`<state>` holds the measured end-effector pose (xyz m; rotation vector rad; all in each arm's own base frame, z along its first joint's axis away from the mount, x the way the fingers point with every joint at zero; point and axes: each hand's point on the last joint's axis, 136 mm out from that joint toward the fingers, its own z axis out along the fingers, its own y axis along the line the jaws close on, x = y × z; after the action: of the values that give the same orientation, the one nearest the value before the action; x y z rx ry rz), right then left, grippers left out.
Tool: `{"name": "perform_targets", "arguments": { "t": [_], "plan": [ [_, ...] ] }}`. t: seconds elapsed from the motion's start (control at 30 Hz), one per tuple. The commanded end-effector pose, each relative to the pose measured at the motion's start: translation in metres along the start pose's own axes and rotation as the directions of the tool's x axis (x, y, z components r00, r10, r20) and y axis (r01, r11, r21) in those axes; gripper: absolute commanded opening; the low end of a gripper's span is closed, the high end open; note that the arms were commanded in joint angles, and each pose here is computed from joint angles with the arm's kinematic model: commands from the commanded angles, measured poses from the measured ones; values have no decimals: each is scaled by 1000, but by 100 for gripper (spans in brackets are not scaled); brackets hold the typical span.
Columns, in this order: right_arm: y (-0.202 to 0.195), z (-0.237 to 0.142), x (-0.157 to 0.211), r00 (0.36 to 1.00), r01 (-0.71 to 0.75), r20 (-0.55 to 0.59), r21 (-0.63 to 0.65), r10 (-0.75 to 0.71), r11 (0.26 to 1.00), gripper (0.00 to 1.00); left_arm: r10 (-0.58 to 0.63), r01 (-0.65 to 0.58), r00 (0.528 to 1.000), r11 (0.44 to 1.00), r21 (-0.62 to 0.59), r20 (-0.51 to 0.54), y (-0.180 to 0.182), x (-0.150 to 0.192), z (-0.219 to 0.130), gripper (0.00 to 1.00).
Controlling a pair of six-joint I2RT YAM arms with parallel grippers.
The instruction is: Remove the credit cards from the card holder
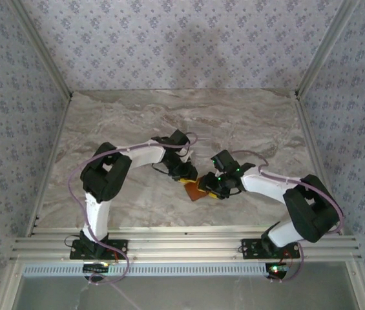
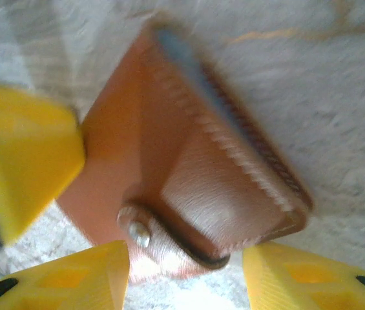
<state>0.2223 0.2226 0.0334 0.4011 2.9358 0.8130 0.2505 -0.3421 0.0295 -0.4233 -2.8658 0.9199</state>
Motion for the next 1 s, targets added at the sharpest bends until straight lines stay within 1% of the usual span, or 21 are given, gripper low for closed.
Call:
{"name": "perform_targets", "arguments": {
  "t": [0.0,0.27,0.43,0.53,0.63,0.67,0.73,0.87,0.97],
  "plan": [
    [6,0,-13,1000,13,2,-21,-13,1000,51,-19,18,1000,999,49,5,-7,14,-11,35],
    [29,9,-31,995,91,-45,-49,-93,995,51,-62,61,997,998,33,36,5,37,-22,33],
    [48,11,-38,986,149,-71,-60,-153,987,52,-117,118,988,993,-2,101,22,39,-36,31],
    [42,3,-38,976,205,-78,20,-203,979,51,-160,160,976,987,11,151,27,36,-50,29],
    [26,-13,-41,962,272,-73,139,-264,952,51,-198,189,962,980,68,186,20,33,-57,27],
    [21,-19,-43,957,291,-73,182,-282,939,50,-215,200,957,975,98,193,16,31,-58,25],
    [17,-27,-42,948,319,-84,225,-308,921,48,-259,228,944,960,161,204,9,25,-57,19],
    [16,-40,-33,933,360,-111,260,-343,896,46,-345,276,915,914,297,209,-6,13,-54,13],
    [19,-43,-28,933,360,-108,250,-344,899,44,-386,301,900,886,351,203,-10,9,-48,10]
  ]
}}
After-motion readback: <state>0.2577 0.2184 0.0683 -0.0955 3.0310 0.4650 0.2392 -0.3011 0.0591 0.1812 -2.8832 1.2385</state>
